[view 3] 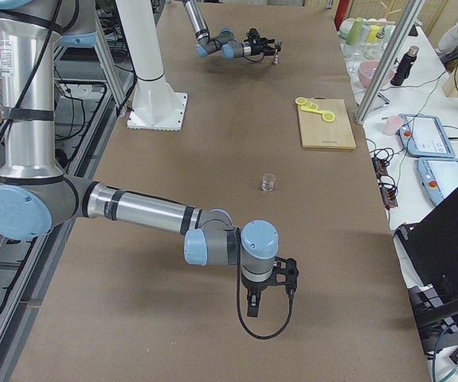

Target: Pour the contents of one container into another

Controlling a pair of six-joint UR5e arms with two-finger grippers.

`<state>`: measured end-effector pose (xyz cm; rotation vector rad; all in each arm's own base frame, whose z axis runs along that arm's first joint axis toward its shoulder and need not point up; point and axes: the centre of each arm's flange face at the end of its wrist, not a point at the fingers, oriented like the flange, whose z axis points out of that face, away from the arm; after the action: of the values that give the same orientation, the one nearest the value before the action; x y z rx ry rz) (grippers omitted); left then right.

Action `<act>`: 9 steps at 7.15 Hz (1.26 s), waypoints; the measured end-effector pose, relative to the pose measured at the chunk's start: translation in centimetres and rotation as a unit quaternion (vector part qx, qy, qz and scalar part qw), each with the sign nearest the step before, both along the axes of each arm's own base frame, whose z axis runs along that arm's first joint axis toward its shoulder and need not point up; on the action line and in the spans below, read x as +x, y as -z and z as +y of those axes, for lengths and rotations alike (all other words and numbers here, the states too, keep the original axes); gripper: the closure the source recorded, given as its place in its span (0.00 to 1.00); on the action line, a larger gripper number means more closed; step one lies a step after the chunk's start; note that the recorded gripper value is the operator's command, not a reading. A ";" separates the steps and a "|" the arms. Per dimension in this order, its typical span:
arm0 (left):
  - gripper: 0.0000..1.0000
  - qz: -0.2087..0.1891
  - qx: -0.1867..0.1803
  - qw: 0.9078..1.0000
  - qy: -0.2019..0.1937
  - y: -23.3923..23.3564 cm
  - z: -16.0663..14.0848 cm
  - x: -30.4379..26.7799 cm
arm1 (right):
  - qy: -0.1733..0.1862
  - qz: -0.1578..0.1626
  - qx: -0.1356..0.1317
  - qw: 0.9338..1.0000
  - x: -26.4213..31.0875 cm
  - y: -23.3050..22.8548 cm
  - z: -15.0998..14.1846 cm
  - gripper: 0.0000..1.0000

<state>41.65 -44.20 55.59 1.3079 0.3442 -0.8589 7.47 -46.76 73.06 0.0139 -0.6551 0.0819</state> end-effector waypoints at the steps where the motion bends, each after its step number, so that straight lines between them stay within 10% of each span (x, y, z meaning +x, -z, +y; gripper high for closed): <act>1: 0.00 -0.005 -0.002 1.000 -0.002 0.1 0.3 -0.1 | 0.000 0.000 0.000 1.000 0.0 0.0 0.0 0.00; 9: 0.00 -0.002 0.004 1.000 -0.005 2.9 1.3 -1.1 | 0.000 -0.007 0.001 1.000 -0.1 0.2 0.0 0.00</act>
<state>40.50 -42.86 52.70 1.3146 0.3522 -0.8477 7.36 -46.78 72.90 0.0151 -0.6695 0.0808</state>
